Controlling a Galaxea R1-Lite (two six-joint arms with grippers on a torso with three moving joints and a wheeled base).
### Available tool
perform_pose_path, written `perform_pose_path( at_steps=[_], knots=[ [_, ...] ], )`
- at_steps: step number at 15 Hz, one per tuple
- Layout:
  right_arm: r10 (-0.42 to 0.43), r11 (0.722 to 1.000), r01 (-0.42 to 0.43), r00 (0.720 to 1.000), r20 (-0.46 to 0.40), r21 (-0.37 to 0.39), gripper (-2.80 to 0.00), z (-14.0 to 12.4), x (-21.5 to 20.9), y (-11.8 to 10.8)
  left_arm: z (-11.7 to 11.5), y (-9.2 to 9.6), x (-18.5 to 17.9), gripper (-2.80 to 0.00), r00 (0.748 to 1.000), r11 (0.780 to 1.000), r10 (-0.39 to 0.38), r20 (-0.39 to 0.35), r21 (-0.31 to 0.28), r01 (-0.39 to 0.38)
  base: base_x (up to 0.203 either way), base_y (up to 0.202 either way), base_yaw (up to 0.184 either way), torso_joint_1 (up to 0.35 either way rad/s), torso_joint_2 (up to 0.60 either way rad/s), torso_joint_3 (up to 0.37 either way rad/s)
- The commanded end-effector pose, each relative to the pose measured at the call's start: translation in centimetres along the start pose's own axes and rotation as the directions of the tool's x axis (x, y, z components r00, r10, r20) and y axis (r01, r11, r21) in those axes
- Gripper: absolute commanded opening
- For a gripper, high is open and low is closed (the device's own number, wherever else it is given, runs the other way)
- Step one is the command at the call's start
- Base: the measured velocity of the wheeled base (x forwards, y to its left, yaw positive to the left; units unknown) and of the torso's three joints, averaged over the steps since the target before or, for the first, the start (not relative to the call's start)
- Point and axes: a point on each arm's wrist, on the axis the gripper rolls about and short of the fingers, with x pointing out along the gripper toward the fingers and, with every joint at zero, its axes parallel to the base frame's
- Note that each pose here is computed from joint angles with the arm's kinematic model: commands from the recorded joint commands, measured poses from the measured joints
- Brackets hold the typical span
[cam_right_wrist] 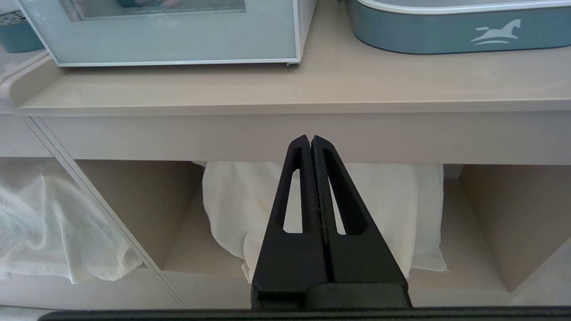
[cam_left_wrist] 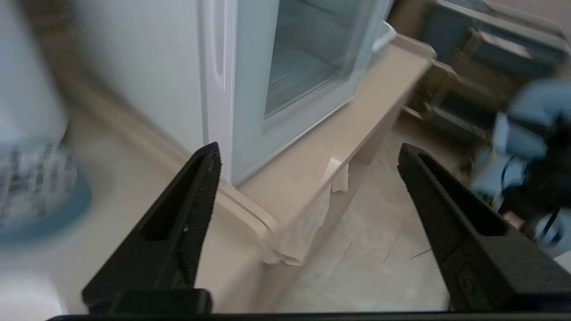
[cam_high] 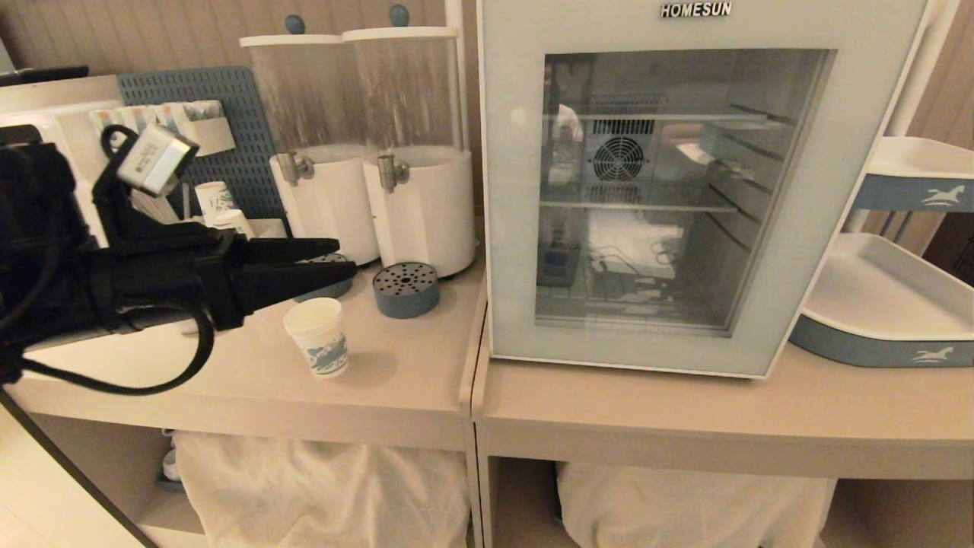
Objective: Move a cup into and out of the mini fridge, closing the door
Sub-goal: Open the freezer door
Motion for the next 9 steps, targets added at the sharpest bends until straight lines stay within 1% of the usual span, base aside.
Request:
perform_pose_path(
  at_steps=[1, 2, 3, 4, 6, 8, 9],
  knots=[
    [-0.001, 1.000, 0.001, 1.000, -0.001, 0.000, -2.80, 0.0, 0.0, 0.0, -2.3, 4.1, 2.6, 0.00, 0.997, 0.998, -0.056, -0.046, -0.031, 0.055, 0.000, 0.000, 0.000, 0.000, 0.00, 0.000],
    [0.000, 1.000, 0.000, 1.000, -0.001, 0.000, -2.80, 0.0, 0.0, 0.0, -1.9, 5.3, 3.6, 0.00, 0.996, 0.996, -0.087, -0.037, 0.014, 0.087, 0.000, 0.000, 0.000, 0.000, 0.00, 0.000],
    [0.000, 1.000, 0.000, 1.000, -0.002, 0.001, -2.80, 0.0, 0.0, 0.0, -1.5, 6.2, 4.8, 0.00, 0.992, 0.992, -0.119, -0.032, 0.046, 0.120, 0.000, 0.000, 0.000, 0.000, 0.00, 0.000],
    [-0.001, 1.000, 0.001, 1.000, -0.001, 0.000, -2.80, 0.0, 0.0, 0.0, -1.2, 6.8, 6.2, 0.00, 0.988, 0.986, -0.151, -0.030, 0.066, 0.153, 0.000, 0.000, 0.000, 0.000, 0.00, 0.000],
    [0.000, 1.000, 0.000, 1.000, -0.001, 0.002, -2.80, 0.0, 0.0, 0.0, -0.5, 7.1, 9.0, 0.00, 0.975, 0.971, -0.221, -0.031, 0.086, 0.223, 0.000, 0.000, 0.000, 0.000, 0.00, 0.000],
    [-0.001, 1.000, 0.001, 1.000, -0.001, 0.000, -2.80, 0.0, 0.0, 0.0, 0.0, 7.2, 11.2, 0.00, 0.958, 0.954, -0.285, -0.036, 0.090, 0.287, 0.000, 0.000, 0.000, 0.000, 0.00, 0.000],
    [-0.001, 1.000, 0.001, 1.000, -0.002, 0.002, -2.80, 0.0, 0.0, 0.0, 0.0, 7.2, 12.4, 0.00, 0.947, 0.944, -0.318, -0.044, 0.078, 0.321, 0.000, 0.000, 0.000, 0.000, 0.00, 0.000]
  ],
)
